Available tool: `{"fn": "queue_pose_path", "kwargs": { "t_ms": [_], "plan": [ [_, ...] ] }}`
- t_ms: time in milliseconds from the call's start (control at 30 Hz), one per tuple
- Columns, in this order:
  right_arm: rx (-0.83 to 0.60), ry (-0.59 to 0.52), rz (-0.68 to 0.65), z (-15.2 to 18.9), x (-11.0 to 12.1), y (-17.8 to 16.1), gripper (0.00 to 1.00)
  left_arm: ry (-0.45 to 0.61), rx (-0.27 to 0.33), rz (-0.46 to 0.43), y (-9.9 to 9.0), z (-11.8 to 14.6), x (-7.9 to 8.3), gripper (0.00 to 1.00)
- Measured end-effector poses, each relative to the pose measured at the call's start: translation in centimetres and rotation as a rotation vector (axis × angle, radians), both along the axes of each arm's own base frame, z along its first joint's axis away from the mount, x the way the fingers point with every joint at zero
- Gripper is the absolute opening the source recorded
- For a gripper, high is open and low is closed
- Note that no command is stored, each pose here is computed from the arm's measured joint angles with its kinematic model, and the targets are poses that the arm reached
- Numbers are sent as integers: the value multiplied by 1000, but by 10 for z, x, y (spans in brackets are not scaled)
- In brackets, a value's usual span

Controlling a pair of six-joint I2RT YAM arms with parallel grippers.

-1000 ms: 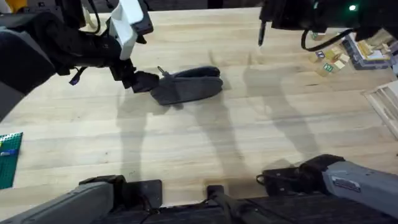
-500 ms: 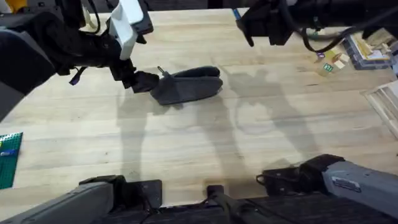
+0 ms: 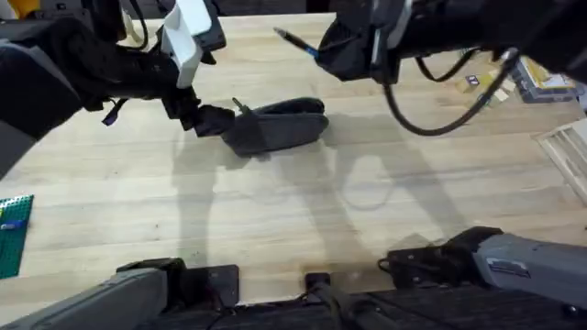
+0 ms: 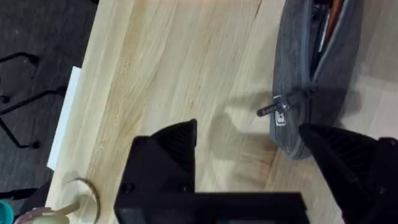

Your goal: Unzip the bag, pick up the pens from the table one at a time and place them inside, then zip the bag closed.

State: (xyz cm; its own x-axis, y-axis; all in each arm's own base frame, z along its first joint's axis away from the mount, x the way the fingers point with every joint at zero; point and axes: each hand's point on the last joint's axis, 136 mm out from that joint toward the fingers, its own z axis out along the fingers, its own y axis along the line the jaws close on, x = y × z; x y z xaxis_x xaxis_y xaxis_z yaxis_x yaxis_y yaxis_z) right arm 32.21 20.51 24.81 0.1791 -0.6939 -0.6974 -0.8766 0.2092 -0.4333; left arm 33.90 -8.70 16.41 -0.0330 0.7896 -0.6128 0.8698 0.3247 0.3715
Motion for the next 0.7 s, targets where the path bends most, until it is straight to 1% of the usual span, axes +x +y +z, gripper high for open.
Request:
{"fn": "queue_pose_path", "kwargs": {
  "t_ms": [200, 400, 567, 700],
  "plan": [
    [-79, 15, 71, -31, 6, 3, 32, 0, 0, 0, 0, 0, 0, 992],
    [-172, 127, 125, -72, -5, -3, 32, 0, 0, 0, 0, 0, 0, 994],
    [-279, 205, 120, -107, -5, -15, 32, 0, 0, 0, 0, 0, 0, 994],
    [-369, 224, 90, -127, 1, -27, 32, 0, 0, 0, 0, 0, 0, 993]
  ]
}}
